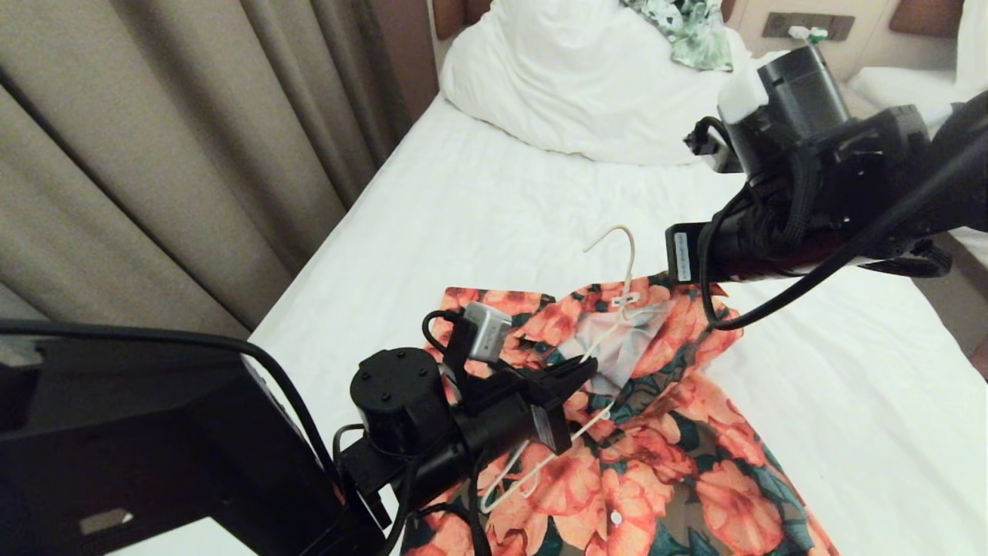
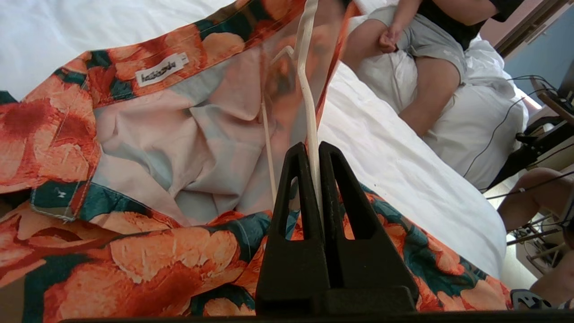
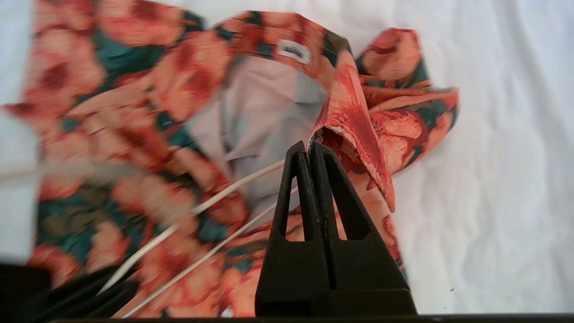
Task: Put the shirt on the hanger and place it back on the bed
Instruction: Hook one side of the shirt onto the hanger
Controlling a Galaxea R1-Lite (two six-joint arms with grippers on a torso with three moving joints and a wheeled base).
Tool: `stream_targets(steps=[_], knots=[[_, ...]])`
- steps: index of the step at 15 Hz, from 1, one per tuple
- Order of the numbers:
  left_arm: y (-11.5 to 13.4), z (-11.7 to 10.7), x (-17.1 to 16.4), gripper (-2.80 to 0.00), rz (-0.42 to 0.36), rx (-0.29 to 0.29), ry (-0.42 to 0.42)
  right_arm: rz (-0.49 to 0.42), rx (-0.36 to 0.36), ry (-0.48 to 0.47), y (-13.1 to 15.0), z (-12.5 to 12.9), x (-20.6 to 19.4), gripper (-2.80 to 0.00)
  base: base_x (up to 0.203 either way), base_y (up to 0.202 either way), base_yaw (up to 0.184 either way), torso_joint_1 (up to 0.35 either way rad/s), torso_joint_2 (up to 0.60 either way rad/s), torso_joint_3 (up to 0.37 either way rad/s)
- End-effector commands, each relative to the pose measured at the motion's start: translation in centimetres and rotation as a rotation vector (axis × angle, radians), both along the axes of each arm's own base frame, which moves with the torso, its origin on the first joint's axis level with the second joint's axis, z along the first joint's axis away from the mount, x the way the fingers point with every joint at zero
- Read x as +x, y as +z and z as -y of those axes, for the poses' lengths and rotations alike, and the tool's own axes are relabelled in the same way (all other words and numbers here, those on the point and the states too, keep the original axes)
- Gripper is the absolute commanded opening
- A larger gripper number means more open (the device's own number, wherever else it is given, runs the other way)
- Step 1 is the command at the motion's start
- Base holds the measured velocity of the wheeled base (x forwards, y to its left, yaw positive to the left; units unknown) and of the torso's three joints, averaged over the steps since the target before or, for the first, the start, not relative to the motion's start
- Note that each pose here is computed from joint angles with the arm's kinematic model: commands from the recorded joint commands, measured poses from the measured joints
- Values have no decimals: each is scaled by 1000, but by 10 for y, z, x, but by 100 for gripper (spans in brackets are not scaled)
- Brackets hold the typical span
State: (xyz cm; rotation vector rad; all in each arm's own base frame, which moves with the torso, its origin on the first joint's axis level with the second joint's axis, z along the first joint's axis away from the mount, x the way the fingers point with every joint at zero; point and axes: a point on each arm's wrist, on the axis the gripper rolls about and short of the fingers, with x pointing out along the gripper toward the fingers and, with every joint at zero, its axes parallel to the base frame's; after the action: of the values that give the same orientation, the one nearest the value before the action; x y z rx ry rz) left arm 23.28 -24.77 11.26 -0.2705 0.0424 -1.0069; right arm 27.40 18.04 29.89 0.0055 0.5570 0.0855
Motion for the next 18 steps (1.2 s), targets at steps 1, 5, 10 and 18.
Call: stream_targets(steps=[1, 5, 10, 18], knots=[[-5, 4, 5, -280, -10, -5, 15, 24, 18, 54, 11, -8, -20, -280, 0, 0, 0, 0, 0, 0], [-1, 5, 16, -280, -2, -38, 63, 13, 9, 85, 14, -7, -36, -280, 0, 0, 0, 0, 0, 0], [-5, 5, 21, -280, -17, -42, 74, -38, -30, 19, -1, 7, -21, -280, 0, 0, 0, 0, 0, 0], [-4, 6, 19, -280, -16, -44, 78, -79, -101, -143, -44, 1, 64, 0, 0, 0, 0, 0, 0, 0]])
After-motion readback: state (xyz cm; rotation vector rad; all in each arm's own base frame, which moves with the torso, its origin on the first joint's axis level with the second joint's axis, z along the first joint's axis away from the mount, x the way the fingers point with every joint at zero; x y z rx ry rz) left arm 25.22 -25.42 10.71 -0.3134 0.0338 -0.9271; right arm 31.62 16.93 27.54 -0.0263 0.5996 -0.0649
